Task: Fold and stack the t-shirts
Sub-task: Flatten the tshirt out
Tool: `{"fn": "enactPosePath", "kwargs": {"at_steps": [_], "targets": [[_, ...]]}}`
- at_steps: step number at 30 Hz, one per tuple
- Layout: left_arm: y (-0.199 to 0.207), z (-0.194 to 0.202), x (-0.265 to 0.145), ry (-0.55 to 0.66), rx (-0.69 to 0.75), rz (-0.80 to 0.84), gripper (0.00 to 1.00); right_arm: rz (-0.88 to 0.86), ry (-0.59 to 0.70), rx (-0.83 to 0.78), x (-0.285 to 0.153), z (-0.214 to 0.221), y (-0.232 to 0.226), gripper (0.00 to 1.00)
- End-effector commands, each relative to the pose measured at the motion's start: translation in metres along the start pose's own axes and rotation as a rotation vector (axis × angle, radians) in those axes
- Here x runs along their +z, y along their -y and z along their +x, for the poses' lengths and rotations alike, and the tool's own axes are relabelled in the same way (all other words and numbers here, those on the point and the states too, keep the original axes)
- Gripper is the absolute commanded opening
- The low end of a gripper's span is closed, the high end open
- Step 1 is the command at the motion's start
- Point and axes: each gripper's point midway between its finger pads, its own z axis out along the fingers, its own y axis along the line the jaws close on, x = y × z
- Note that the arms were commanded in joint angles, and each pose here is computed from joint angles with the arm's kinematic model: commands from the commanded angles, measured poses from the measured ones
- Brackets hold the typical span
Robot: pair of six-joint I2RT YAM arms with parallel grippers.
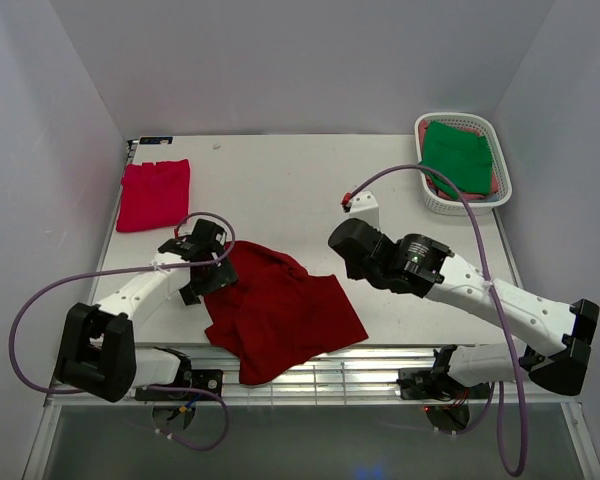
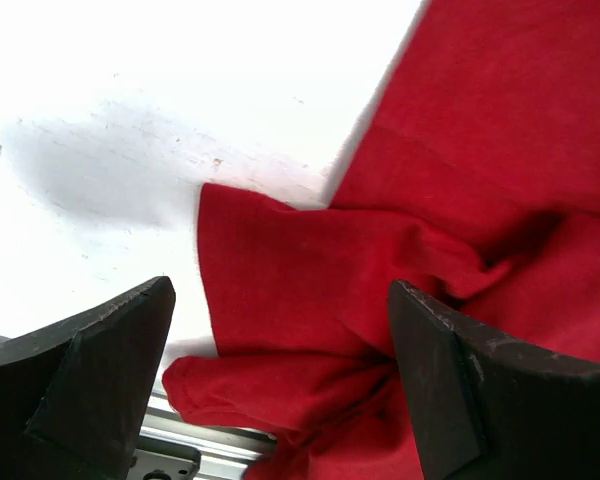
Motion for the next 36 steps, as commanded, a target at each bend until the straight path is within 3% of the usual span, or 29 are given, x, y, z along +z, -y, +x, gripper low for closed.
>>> {"fn": "enactPosePath", "kwargs": {"at_steps": [1, 9, 17, 23, 36], "targets": [[-0.003, 0.000, 0.012, 0.007, -0.030, -0.034, 0.98, -0.019, -0.059, 0.029, 0.014, 0.020, -0.010, 0.25], [0.007, -0.016, 0.027, 0.059, -0.035, -0.031, 0.98, -0.027, -0.171, 0.050, 0.046, 0.069, -0.022, 0.27], [0.011, -0.030, 0.024, 0.113, -0.050, -0.028, 0.98, 0.063, -0.304, 0.025, 0.076, 0.120, -0.004, 0.28], [0.007, -0.017, 0.037, 0.061, -0.048, -0.046, 0.98, 0.110, -0.384, 0.017, 0.095, 0.157, 0.002, 0.52], [-0.001, -0.015, 0.034, 0.077, -0.070, -0.057, 0.93, 0.145, -0.477, 0.031, 0.110, 0.203, 0.015, 0.53]]}}
